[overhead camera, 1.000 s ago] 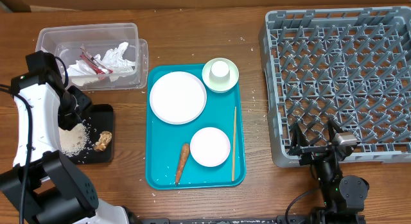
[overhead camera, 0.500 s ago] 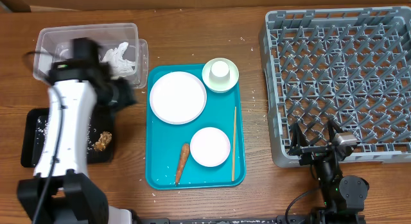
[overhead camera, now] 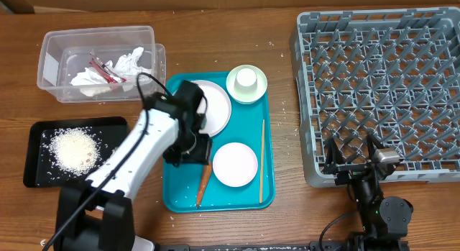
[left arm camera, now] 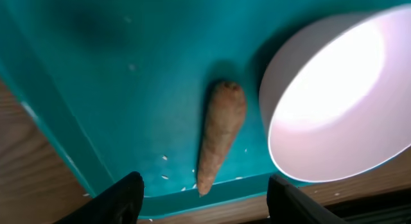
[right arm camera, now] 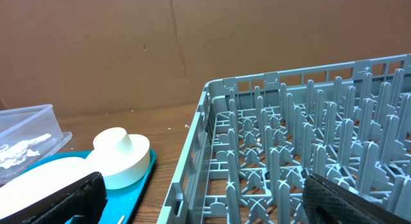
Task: Sort waste into correct bins and load items into the dishwasher
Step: 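Reach the left gripper to the carrot on the teal tray and grasp it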
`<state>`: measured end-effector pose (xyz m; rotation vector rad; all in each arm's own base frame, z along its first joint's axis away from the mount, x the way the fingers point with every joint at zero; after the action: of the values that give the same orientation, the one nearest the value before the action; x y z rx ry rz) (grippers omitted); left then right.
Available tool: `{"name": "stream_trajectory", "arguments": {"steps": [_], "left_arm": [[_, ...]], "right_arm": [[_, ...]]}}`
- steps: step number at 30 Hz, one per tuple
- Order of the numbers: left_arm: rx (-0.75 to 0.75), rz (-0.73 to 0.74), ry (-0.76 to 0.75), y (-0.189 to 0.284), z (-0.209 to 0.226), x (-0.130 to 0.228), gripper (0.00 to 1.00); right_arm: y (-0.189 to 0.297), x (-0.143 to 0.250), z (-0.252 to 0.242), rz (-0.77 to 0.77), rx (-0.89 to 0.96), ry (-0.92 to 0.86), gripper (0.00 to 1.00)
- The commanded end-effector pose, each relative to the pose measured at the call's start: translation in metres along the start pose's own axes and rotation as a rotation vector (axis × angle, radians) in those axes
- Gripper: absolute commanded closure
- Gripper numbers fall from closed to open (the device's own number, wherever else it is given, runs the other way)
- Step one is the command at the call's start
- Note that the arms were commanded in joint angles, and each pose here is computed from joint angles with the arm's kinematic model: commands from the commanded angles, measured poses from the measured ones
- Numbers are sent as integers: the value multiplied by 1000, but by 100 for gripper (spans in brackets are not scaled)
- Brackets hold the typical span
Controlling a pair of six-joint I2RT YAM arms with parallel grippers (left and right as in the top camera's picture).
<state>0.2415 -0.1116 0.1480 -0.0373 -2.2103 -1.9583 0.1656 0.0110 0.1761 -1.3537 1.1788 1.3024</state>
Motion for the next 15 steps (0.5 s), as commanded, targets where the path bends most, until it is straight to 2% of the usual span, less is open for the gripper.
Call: {"name": "stream_trajectory", "arguments": {"steps": [1, 8, 15], "left_arm": [[-15, 19, -56, -9, -7, 13, 36], [-91, 54, -84, -24, -6, 28, 37], [-106, 77, -79, -29, -3, 33, 38]], "right_arm": [[0, 2, 1, -5, -4, 1, 0], [0, 2, 1, -5, -4, 1, 0], [0, 2, 1, -5, -4, 1, 0]]}}
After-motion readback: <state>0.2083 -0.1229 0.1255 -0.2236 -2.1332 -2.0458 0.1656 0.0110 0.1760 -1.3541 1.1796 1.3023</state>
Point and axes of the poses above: each gripper's point midway between its finger pads, its own y axis back along the fingers, its own z axis along the line the jaws close on, x = y × z, the point moved 8 cm from there along y, back along the fingers, and after that the axes turned 13 degrees about y, right-handed, at the moved point
